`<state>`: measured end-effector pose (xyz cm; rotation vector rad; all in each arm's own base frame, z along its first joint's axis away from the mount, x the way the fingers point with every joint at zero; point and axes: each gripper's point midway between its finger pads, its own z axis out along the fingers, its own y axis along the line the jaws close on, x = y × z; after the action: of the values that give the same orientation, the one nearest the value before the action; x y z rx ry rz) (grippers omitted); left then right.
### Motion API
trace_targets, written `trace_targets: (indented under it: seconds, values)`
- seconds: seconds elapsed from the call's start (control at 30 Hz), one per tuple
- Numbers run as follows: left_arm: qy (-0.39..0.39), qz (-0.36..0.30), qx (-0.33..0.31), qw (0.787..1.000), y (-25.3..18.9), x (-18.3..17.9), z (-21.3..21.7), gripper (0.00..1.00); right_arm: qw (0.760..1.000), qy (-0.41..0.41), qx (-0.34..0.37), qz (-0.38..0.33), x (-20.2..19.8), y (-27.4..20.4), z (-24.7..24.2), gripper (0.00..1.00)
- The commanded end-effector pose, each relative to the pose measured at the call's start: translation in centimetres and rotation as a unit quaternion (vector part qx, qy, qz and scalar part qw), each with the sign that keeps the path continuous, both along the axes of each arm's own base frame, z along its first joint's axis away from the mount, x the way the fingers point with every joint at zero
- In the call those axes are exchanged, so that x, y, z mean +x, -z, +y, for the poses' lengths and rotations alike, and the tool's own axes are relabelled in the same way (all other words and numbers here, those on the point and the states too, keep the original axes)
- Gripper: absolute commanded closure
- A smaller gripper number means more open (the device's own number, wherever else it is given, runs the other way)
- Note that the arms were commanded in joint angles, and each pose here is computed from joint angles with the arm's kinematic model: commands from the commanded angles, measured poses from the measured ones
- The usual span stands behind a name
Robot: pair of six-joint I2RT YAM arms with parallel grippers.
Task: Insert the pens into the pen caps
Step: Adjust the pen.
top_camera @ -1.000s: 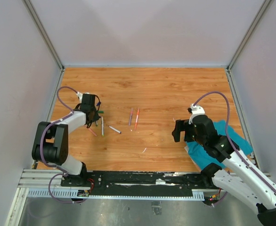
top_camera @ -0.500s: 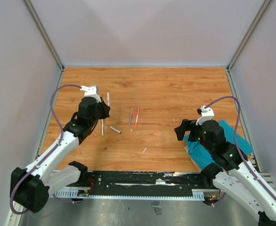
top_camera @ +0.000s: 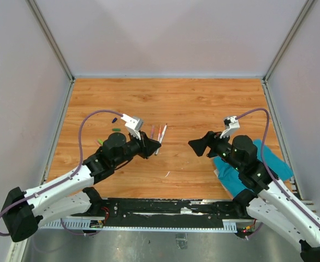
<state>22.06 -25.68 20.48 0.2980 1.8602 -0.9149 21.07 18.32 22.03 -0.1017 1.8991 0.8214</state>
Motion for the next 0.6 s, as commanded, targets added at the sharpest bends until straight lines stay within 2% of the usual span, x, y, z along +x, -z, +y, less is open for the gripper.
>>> trace_targets:
  seconds: [0.0,0.23,0.57]
  values:
    - [0.051,-0.020,-0.056,0.997,-2.1,-1.6,-3.3,1.00,0.993,-0.047,0.107,0.005,-0.5,-2.3,4.5,0.23]
    - [0.078,-0.014,-0.061,0.995,-1.8,-3.1,-5.6,0.99,0.976,-0.037,0.213,0.036,0.1,-2.3,7.7,0.37]
    - [0.081,-0.012,-0.050,0.995,-1.1,-3.6,-5.8,0.99,0.971,-0.053,0.228,0.053,0.6,-2.3,9.3,0.50]
